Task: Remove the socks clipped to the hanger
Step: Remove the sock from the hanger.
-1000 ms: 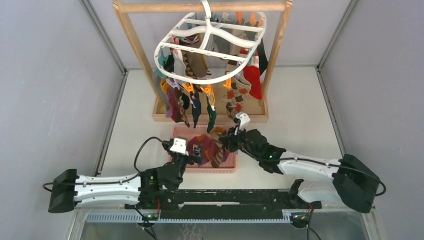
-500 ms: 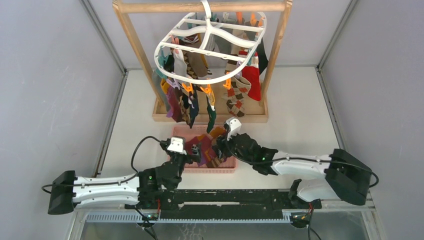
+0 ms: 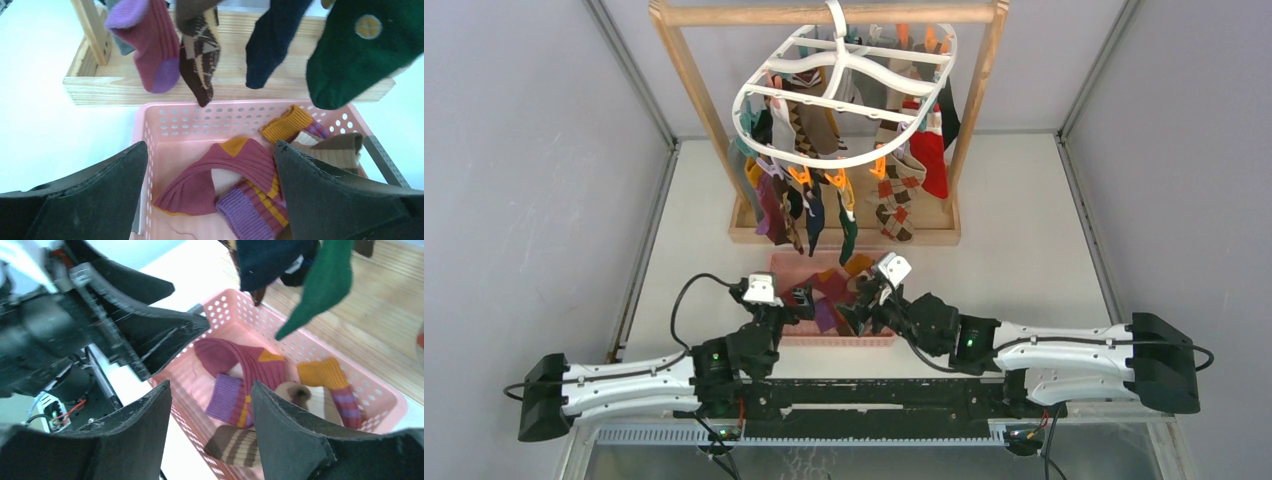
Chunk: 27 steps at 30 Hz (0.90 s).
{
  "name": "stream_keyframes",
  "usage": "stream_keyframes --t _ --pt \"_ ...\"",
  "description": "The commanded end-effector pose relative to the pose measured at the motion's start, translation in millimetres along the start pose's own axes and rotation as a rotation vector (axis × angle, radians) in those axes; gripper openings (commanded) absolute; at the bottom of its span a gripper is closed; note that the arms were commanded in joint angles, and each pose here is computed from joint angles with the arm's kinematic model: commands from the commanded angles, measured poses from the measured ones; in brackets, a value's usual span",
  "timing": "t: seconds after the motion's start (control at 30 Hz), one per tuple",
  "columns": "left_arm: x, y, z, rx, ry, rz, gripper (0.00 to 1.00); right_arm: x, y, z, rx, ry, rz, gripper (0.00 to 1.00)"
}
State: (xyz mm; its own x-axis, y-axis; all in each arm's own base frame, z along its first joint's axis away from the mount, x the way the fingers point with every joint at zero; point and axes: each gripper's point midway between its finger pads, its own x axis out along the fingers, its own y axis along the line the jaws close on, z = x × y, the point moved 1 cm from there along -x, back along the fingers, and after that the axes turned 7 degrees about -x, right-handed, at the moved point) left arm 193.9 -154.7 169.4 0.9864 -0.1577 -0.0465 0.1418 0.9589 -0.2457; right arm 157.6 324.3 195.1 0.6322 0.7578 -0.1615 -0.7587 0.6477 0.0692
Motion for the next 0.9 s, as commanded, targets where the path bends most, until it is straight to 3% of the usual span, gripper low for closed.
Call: stream_keyframes --t 0.0,0.43,0.87 --pt "3 21 -4 -0.068 -0.012 0.068 1.00 0 18 44 -0.019 -0.155 0.012 0.66" --pt "13 39 -10 -0.113 -0.029 0.120 1.00 41 31 86 -0.043 -0.223 -0.063 0.68" --pt "12 38 -8 -0.130 -0.032 0.096 1.00 93 -8 96 0.011 -0.223 -0.203 0.71"
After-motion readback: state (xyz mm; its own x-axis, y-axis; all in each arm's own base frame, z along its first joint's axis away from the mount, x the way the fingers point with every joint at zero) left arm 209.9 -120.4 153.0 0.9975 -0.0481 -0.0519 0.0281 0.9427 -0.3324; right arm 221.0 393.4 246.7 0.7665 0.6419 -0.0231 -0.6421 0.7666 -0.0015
